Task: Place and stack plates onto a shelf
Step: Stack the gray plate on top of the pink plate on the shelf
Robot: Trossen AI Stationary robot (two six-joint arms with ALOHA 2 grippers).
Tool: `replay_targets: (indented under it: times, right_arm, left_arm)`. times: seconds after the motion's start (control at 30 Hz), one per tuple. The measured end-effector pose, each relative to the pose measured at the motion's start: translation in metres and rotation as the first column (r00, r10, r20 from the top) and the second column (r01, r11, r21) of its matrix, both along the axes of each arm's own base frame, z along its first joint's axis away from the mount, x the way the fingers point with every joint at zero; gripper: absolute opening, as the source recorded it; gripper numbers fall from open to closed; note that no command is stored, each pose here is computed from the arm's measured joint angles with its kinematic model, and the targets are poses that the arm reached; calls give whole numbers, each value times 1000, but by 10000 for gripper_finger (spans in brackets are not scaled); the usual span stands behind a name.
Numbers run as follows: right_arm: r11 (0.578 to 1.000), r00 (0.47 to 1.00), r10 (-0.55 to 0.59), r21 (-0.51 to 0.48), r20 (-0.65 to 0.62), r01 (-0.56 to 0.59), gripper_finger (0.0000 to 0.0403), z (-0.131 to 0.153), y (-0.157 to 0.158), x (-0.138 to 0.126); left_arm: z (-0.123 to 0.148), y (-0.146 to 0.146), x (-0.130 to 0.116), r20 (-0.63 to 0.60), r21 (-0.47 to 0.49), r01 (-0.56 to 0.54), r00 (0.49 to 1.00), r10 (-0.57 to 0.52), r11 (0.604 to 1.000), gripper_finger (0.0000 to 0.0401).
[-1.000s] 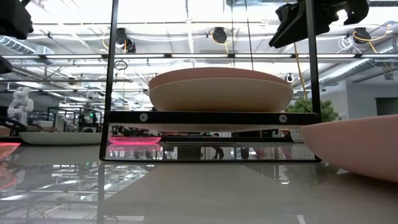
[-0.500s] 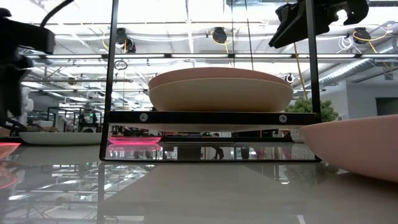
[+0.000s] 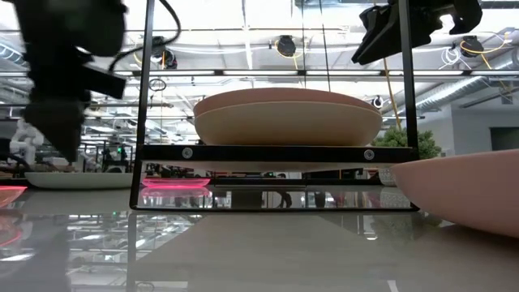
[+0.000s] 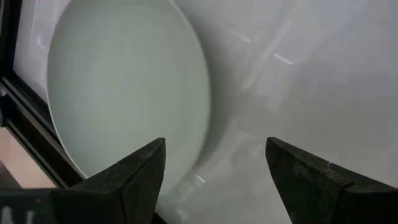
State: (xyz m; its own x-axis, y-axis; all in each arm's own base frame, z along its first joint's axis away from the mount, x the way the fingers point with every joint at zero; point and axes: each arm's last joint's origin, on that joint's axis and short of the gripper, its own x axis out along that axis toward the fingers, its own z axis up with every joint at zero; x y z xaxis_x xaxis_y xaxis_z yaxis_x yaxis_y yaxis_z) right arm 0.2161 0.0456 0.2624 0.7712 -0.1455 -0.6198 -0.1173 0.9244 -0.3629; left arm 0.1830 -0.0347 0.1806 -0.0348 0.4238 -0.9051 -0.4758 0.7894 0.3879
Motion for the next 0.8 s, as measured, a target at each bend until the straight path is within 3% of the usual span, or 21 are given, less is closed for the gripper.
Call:
replay_targets:
  times: [0.23, 0.53, 0.8]
  right_arm:
    - [1000, 1000, -1, -4, -15, 1, 100, -1, 0, -1]
    - [1000, 1000, -19, 14, -26, 19, 100, -2, -1, -2]
    - [1000, 1000, -19, 15, -25, 19, 100, -2, -1, -2]
  left_arm:
    - [-2, 24, 7, -30, -46, 13, 999, -15, 999, 282]
    - [-32, 33, -7, -59, -97, 18, 998, -24, 995, 274]
    - [-40, 33, -11, -53, -95, 22, 998, -27, 995, 155]
